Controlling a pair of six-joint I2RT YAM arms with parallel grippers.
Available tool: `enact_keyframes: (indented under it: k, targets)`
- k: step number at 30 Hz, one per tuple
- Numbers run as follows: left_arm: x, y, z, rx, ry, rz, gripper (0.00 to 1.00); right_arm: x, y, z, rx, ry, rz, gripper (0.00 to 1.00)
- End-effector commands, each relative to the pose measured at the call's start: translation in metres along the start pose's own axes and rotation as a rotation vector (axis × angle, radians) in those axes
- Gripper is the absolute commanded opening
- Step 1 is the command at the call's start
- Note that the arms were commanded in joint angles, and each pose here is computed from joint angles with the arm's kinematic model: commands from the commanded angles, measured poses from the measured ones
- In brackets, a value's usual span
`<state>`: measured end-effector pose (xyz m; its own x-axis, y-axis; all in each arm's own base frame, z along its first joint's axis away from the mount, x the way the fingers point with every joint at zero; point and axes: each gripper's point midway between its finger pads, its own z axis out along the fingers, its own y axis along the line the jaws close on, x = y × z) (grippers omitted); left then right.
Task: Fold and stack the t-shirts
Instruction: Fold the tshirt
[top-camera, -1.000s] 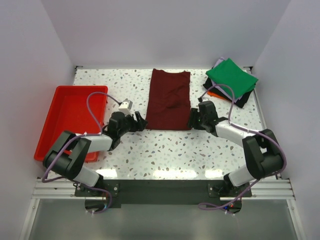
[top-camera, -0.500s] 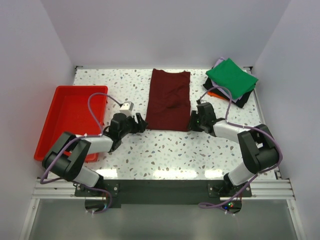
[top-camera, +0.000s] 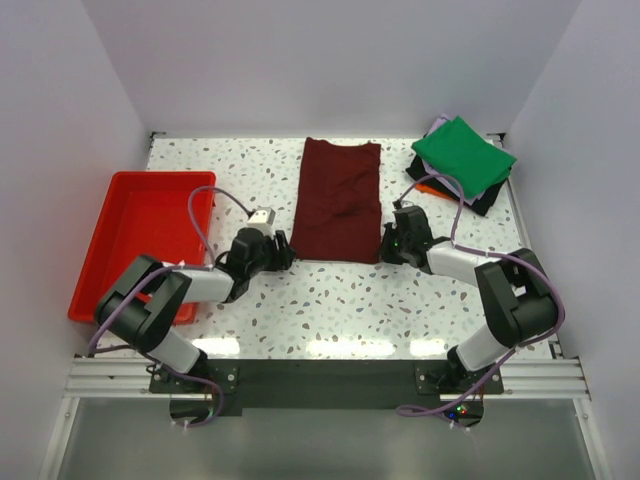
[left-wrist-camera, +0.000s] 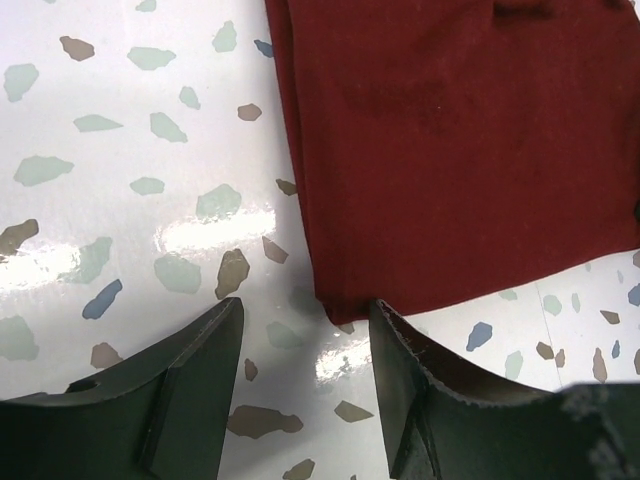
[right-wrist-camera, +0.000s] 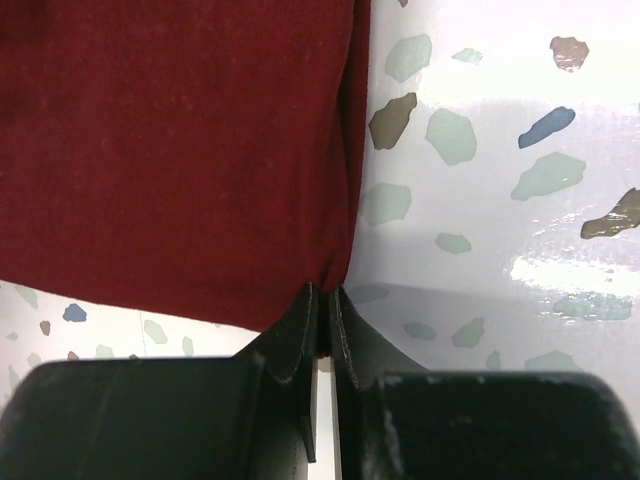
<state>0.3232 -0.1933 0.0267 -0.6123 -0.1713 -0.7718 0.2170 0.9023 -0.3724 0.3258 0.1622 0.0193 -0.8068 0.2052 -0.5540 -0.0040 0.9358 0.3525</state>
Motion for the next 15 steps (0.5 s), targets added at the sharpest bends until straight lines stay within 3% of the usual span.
enact_keyframes:
  k: [1, 4, 15]
  targets:
    - [-0.017, -0.011, 0.008, 0.022, -0.048, 0.03, 0.57, 0.004, -0.007, -0.002, 0.022, 0.002, -0.01, 0.0]
    - [-0.015, -0.014, 0.012, 0.034, -0.042, 0.03, 0.57, 0.004, -0.007, -0.002, 0.022, 0.002, -0.012, 0.0]
    - [0.0, -0.024, 0.017, 0.082, -0.002, 0.024, 0.4, 0.002, -0.006, -0.004, 0.02, -0.002, -0.014, 0.0]
